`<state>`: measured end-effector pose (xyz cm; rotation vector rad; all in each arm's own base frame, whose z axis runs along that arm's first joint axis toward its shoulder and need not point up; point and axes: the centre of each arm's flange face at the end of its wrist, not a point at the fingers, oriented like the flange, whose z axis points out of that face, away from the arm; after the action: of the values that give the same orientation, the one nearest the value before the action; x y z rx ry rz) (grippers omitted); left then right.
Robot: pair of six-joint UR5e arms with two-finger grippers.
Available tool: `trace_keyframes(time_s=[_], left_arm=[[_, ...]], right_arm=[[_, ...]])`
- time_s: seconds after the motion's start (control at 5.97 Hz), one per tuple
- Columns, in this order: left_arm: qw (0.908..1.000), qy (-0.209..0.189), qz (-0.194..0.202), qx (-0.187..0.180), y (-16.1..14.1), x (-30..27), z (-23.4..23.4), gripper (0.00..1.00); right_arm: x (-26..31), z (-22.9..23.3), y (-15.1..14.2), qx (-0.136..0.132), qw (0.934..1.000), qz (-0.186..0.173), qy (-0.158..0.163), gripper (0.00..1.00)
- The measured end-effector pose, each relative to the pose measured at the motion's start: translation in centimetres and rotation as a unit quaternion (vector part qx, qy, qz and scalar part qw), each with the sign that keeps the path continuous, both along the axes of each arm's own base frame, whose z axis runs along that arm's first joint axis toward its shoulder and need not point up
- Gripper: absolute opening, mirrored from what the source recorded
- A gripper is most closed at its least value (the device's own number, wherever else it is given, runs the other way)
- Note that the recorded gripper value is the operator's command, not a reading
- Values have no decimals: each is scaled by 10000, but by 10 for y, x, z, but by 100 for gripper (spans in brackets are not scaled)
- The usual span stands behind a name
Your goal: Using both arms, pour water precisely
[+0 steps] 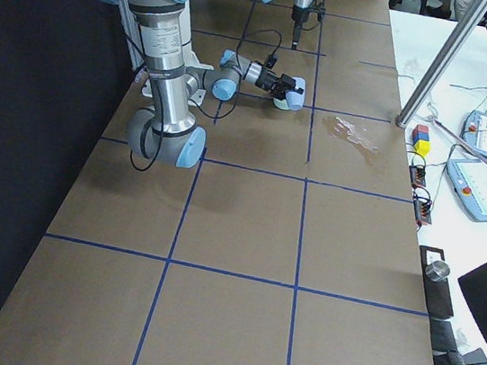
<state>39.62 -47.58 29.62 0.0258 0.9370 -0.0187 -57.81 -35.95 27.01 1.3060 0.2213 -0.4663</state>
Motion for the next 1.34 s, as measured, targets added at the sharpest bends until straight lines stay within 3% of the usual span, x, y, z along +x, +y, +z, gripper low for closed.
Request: trace_keyframes(time_s=[1.34], left_arm=[[10000,-5,16,14,0,0,1,100]], right_arm=[[0,-1,3,90,9994,-44,343,0]])
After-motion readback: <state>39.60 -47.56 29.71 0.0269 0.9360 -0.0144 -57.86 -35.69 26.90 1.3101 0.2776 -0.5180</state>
